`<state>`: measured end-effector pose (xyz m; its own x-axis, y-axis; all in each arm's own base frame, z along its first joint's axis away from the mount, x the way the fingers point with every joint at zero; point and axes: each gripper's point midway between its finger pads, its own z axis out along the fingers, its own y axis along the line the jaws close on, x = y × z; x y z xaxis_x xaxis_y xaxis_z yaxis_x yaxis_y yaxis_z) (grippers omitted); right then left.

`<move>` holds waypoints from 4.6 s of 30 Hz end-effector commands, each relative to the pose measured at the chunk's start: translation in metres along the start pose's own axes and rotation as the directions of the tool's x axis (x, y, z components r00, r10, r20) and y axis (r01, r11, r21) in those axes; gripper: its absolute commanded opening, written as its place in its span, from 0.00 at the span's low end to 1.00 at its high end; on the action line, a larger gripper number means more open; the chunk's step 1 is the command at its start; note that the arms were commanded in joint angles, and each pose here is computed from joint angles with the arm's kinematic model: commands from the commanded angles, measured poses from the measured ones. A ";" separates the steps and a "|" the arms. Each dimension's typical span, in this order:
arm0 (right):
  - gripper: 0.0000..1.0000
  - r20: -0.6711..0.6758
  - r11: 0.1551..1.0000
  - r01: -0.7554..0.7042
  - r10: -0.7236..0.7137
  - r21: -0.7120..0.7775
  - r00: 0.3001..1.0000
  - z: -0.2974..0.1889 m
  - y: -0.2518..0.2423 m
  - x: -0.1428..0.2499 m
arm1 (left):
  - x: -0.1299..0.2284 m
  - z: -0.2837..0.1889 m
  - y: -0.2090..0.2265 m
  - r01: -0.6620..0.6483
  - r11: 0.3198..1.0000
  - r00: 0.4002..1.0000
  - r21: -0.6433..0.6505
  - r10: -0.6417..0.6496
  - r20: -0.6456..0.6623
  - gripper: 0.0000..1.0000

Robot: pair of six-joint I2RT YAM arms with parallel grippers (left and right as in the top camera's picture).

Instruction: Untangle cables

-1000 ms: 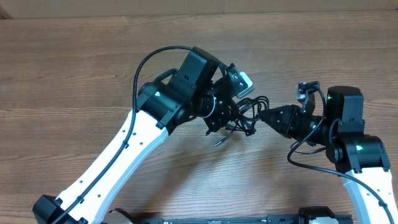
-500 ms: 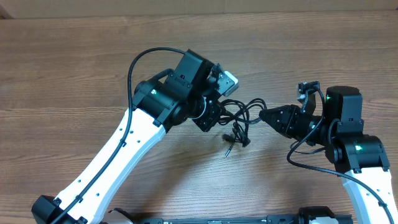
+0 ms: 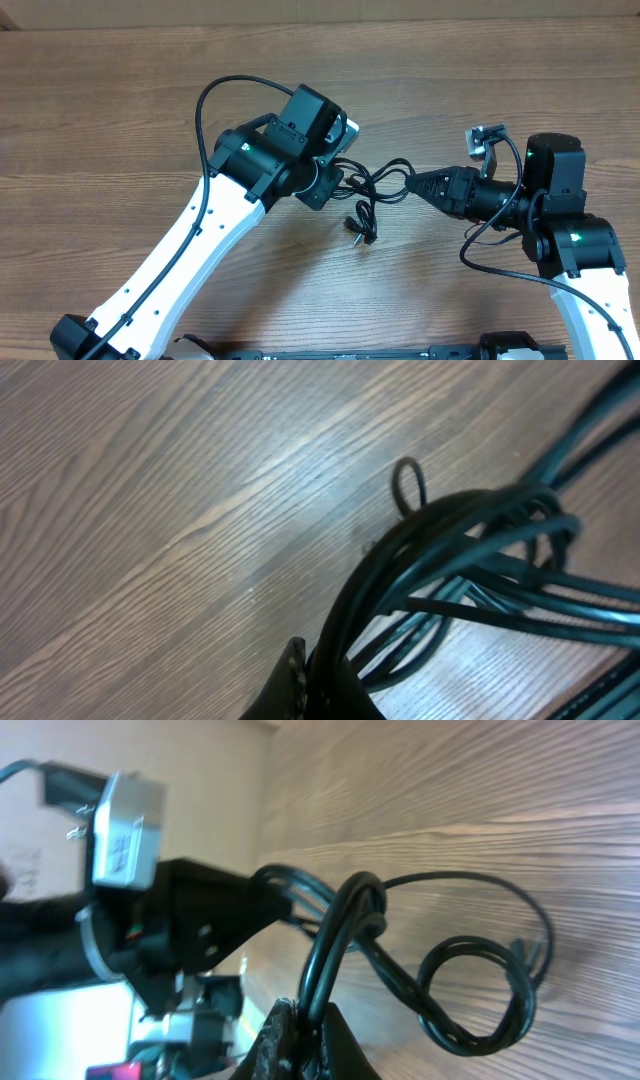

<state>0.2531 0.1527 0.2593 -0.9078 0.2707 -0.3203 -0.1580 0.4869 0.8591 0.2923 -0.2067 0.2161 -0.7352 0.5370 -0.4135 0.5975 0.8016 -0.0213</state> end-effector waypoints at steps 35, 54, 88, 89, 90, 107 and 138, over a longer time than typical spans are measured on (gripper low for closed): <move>0.76 0.005 0.997 0.076 -0.076 -0.019 0.997 -0.002 0.007 -0.003 | -0.064 -0.052 -0.076 -0.170 0.819 0.948 0.549 -0.015 0.317 0.04; 0.57 0.023 0.995 0.022 -0.024 0.096 0.999 0.001 -0.018 -0.007 | -0.072 -0.064 -0.131 -0.331 0.752 0.906 0.570 0.084 0.415 0.04; 0.04 0.026 0.996 0.018 -0.021 0.091 0.999 0.001 -0.017 -0.008 | -0.071 -0.059 -0.126 -0.305 0.778 0.915 0.550 0.079 0.396 0.04; 0.04 0.020 0.997 0.019 -0.021 0.081 1.000 0.001 -0.016 -0.007 | -0.070 -0.055 -0.122 -0.289 0.797 0.921 0.530 0.080 0.382 0.04; 0.04 0.013 0.998 0.020 -0.021 0.068 1.000 0.001 -0.013 -0.006 | -0.068 -0.051 -0.118 -0.274 0.815 0.927 0.511 0.081 0.367 0.04; 0.04 -0.074 0.975 0.063 -0.080 -0.211 0.994 -0.008 0.033 0.005 | -0.035 -0.016 -0.020 0.098 0.969 0.983 0.227 -0.130 0.129 0.04; 0.04 -0.157 0.834 0.122 -0.241 -0.538 0.958 -0.039 0.081 0.031 | -0.068 -0.023 0.055 0.193 0.980 0.936 -0.042 -0.171 0.308 0.04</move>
<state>0.2057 0.1693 0.3203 -0.9203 0.0336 -0.3897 -0.3879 0.0505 0.9203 0.3450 -0.2223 0.2509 -0.7105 0.3319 -0.6204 0.5287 0.8337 -0.1595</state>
